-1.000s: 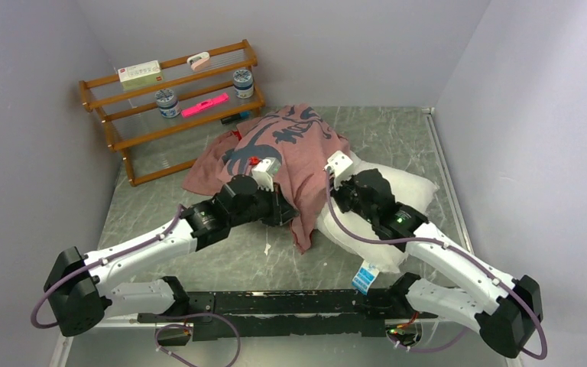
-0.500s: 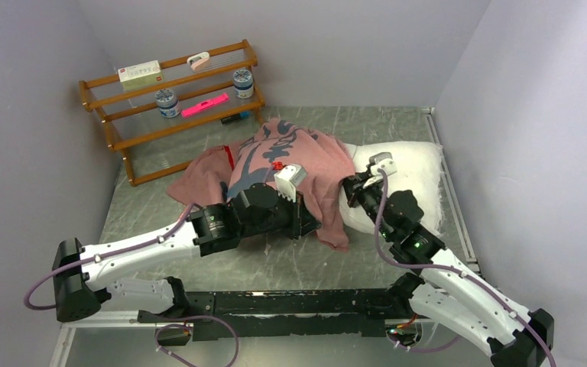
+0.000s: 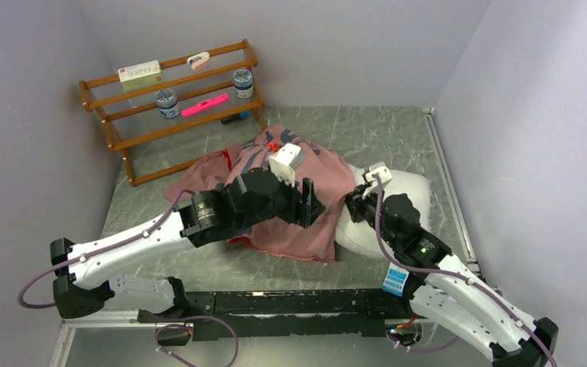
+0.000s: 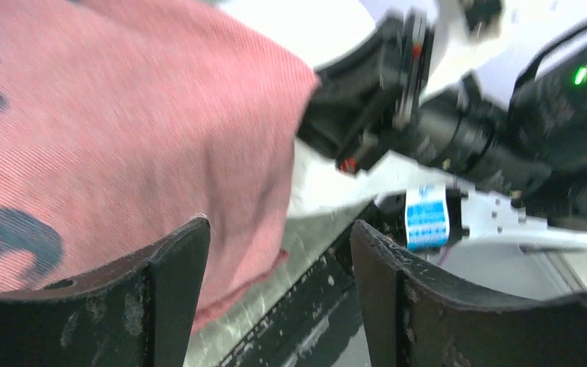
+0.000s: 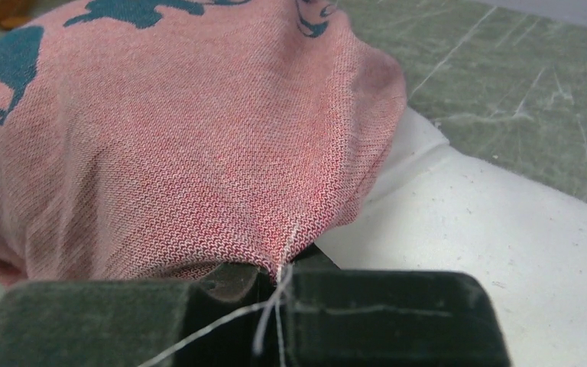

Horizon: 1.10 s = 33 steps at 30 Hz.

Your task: Put the pillow into the pillowcase

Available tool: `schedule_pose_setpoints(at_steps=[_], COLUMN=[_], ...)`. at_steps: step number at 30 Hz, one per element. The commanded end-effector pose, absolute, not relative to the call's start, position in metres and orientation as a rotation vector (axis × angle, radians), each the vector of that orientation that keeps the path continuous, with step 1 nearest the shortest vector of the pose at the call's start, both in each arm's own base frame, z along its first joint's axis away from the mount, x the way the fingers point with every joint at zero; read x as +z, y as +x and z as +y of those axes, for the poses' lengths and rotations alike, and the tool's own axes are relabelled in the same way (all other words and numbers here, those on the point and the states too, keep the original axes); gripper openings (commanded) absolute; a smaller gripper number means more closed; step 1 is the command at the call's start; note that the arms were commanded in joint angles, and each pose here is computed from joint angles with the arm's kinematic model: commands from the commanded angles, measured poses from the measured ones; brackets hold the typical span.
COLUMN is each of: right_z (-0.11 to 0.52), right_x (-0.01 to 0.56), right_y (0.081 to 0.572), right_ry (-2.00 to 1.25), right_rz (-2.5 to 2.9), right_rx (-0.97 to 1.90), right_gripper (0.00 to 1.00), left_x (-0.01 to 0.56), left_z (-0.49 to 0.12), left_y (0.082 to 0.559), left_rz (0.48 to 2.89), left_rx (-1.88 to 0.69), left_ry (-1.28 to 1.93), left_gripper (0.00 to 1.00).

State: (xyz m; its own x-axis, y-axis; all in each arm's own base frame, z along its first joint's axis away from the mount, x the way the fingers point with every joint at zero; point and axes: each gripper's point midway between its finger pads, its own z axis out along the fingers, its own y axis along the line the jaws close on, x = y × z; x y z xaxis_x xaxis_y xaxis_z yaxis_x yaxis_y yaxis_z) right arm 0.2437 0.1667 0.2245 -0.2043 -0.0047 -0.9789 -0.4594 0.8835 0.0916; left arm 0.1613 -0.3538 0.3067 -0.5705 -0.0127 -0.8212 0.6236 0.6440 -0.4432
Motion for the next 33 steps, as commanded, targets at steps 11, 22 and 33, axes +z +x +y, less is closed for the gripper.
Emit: schedule_pose_setpoints(at_steps=[11, 22, 33], right_z=[0.156, 0.091, 0.072], right_x=[0.291, 0.275, 0.207], right_y=[0.202, 0.219, 0.245], right_ry=[-0.103, 0.401, 0.563], right_rz=[1.670, 1.822, 1.981], right_rx=[0.731, 0.445, 0.142], right_gripper=[0.79, 0.81, 0.95], left_x=[0.333, 0.262, 0.155], left_z=[-0.386, -0.458, -0.473], left_y=[0.289, 0.346, 0.369], left_rz=[1.950, 2.017, 2.198], left_rx=[-0.719, -0.629, -0.525], left_ry=[0.488, 0.530, 0.560], left_gripper=[0.73, 0.73, 0.32])
